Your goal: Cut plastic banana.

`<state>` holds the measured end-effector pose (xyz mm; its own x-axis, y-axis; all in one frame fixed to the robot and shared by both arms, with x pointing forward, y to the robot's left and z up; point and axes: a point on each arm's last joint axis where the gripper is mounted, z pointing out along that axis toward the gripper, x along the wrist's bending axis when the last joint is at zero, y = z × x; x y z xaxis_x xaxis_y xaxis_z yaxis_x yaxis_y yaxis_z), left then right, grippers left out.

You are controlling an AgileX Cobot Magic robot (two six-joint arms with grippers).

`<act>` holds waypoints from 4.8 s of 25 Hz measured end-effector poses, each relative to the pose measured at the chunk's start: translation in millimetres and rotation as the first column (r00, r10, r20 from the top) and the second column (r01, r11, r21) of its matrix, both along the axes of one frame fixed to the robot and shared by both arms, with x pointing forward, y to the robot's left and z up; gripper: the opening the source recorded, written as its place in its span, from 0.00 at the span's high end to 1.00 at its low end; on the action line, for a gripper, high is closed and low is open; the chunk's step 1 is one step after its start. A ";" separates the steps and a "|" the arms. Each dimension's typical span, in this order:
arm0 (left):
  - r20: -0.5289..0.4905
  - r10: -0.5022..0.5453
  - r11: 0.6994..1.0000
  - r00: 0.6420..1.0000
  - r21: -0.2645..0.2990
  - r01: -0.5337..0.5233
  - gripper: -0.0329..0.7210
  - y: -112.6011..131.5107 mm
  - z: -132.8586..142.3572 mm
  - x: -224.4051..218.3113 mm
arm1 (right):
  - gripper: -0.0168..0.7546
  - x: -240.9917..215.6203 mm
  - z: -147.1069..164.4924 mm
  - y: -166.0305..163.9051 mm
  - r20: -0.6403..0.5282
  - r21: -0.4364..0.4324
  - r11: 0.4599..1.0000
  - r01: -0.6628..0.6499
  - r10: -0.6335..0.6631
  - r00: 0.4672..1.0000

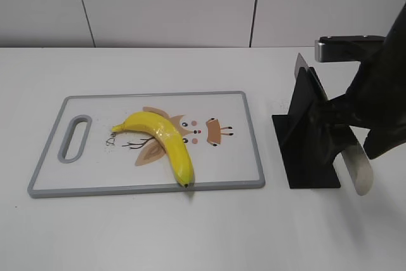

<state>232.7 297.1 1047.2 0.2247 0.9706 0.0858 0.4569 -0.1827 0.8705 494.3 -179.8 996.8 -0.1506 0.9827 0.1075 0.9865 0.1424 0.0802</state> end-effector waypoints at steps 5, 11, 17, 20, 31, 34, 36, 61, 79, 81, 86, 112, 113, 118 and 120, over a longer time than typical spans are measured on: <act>0.000 0.000 1.000 1.000 0.000 0.000 0.33 0.0 0.0 0.0 | 0.42 3.1 -9.4 1.1 -0.027 -0.015 1.000 -0.001 0.000 1.000; 0.000 0.000 1.000 1.000 0.000 0.000 0.33 0.0 0.0 0.0 | 0.76 2.9 -9.4 1.6 -0.034 -0.008 1.000 0.029 -0.029 0.999; 0.000 0.001 1.000 1.000 0.001 -0.001 0.33 0.1 0.0 0.0 | 0.76 2.8 -9.0 1.6 -0.033 -0.008 1.000 0.029 -0.030 0.999; 0.000 0.001 1.000 1.000 0.001 -0.001 0.33 0.1 0.0 0.0 | 0.76 0.9 -2.8 0.6 -0.014 0.001 0.999 0.034 -0.034 0.999; 0.000 0.001 1.000 1.000 0.001 -0.001 0.33 0.1 0.0 0.0 | 0.76 -19.0 44.9 -8.0 0.137 0.072 0.997 0.031 -0.040 0.990; 0.000 0.001 1.000 1.000 0.001 -0.001 0.33 0.1 0.0 0.0 | 0.76 -26.1 59.7 -11.1 0.186 0.095 0.995 0.025 -0.043 0.982; 0.000 0.001 1.000 1.000 0.001 -0.001 0.33 0.1 0.0 0.0 | 0.76 -28.7 72.0 -12.2 0.227 0.114 0.993 0.021 -0.047 0.973; -0.079 -0.297 0.935 0.952 0.178 0.306 0.32 -28.6 80.7 117.5 | 0.76 29.4 125.2 18.3 0.480 -0.101 0.816 -0.570 0.541 0.690; -0.278 -0.757 0.483 0.592 0.373 0.793 0.23 -102.3 117.7 267.3 | 0.76 93.6 76.3 63.6 0.408 -0.133 0.398 -0.908 0.856 0.316; -0.313 -0.784 0.420 0.537 0.370 0.829 0.23 -115.3 105.9 279.5 | 0.76 99.9 70.1 68.3 0.410 -0.129 0.355 -0.926 0.869 0.277; -0.380 -0.810 0.328 0.446 0.338 0.882 0.23 -139.6 72.3 301.8 | 0.76 105.0 63.9 74.0 0.418 -0.137 0.248 -0.959 0.892 0.171; -0.434 -0.790 0.316 0.434 0.319 0.894 0.96 -147.8 35.7 329.2 | 0.76 109.1 57.3 86.1 0.509 -0.112 0.187 -0.976 0.854 0.106; -0.434 -0.787 0.324 0.439 0.315 0.892 0.96 -147.8 35.7 329.3 | 0.76 109.1 57.3 86.2 0.510 -0.110 0.190 -0.976 0.853 0.109; -0.431 -0.758 0.393 0.489 0.296 0.870 0.96 -147.7 26.7 334.1 | 0.72 113.7 48.9 87.3 0.496 -0.018 0.333 -0.943 0.822 0.281; -0.446 -0.741 0.420 0.502 0.275 0.865 0.95 -147.7 11.6 336.5 | 0.69 117.2 39.4 88.0 0.470 0.031 0.397 -0.917 0.804 0.363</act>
<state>569.1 149.3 1058.8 0.9508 0.1967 0.2395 0.0575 -0.8713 0.4873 611.5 -91.8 1036.3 -0.9738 0.2210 0.0541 0.2148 0.8144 0.5391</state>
